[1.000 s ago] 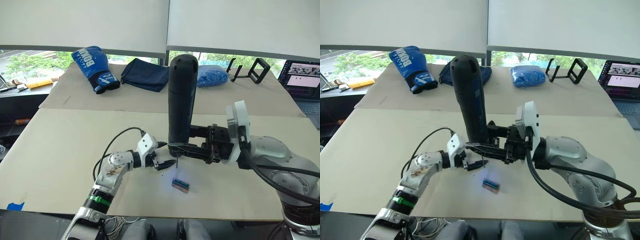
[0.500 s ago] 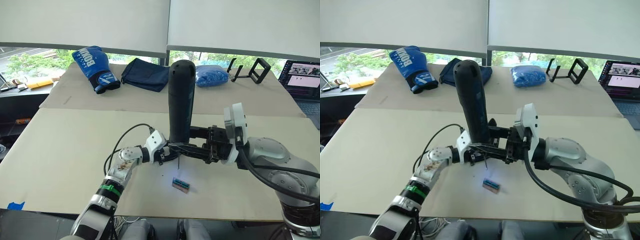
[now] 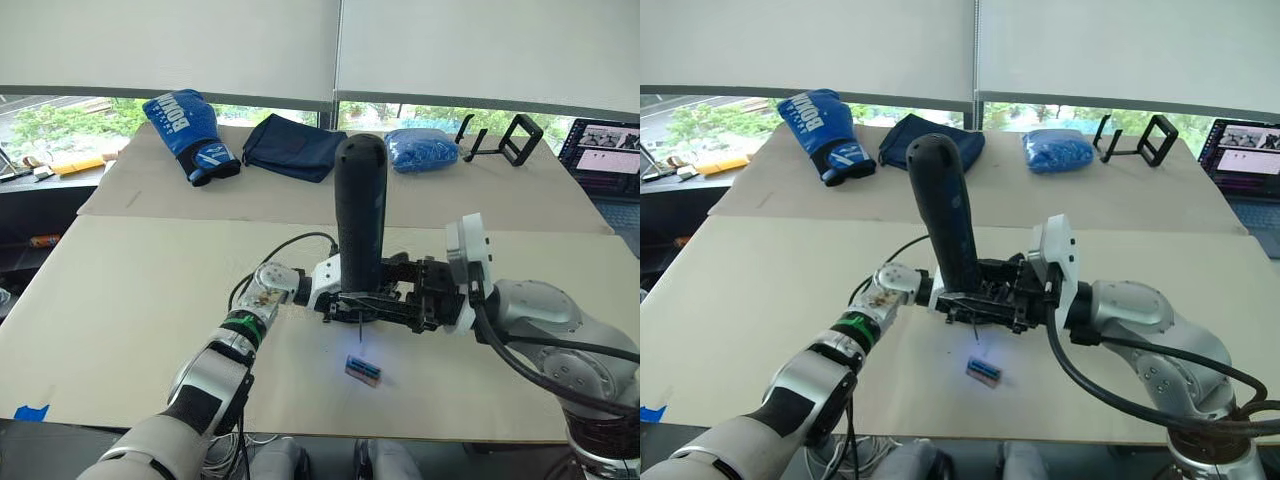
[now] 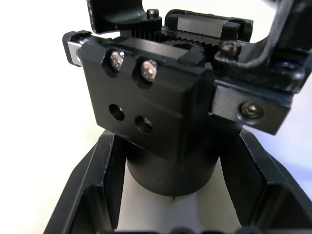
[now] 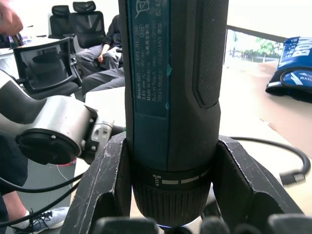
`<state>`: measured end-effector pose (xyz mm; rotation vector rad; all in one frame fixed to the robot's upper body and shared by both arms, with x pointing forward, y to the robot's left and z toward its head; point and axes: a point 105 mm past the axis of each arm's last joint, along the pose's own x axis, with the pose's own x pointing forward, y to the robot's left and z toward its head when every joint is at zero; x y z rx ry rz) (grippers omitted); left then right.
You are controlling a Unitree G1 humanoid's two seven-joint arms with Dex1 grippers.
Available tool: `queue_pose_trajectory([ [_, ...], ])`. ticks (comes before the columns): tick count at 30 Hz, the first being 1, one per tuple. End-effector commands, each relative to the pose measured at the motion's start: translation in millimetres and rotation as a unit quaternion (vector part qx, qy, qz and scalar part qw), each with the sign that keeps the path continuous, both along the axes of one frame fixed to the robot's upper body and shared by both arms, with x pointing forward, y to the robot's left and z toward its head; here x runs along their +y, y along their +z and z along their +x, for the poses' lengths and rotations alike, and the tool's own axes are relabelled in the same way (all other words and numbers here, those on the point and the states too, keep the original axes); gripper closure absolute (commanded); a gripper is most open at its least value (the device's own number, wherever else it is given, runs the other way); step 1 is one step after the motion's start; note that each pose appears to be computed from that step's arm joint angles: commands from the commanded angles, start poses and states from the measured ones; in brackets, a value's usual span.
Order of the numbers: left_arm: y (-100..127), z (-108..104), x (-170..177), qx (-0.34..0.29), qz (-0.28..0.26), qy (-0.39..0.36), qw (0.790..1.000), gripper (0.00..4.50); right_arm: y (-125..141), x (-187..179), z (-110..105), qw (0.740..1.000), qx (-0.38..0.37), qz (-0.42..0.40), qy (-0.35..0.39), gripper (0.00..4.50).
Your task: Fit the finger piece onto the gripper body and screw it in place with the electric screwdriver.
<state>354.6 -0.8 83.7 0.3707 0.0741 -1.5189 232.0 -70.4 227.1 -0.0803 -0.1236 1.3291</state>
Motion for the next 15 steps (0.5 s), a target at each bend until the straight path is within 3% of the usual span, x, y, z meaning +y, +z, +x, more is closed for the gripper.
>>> queue_pose_trajectory([
  [1,-2.9,7.9,8.9,0.015,0.011,0.031,0.999,1.14,18.2,3.6,-10.6,0.999,-0.041,0.017,0.018,2.6],
  [3,-4.1,3.2,14.1,0.012,0.013,0.015,1.0,0.18,17.7,3.5,-10.1,0.999,-0.039,0.016,0.017,2.6],
  [4,-3.8,1.2,17.5,0.008,0.011,0.011,1.0,0.0,17.6,3.3,-9.8,0.999,-0.036,0.016,0.018,2.6],
  [15,4.5,-18.4,11.5,0.026,-0.059,0.084,0.994,0.0,14.2,2.9,-6.2,0.999,-0.03,0.019,0.016,2.6],
])
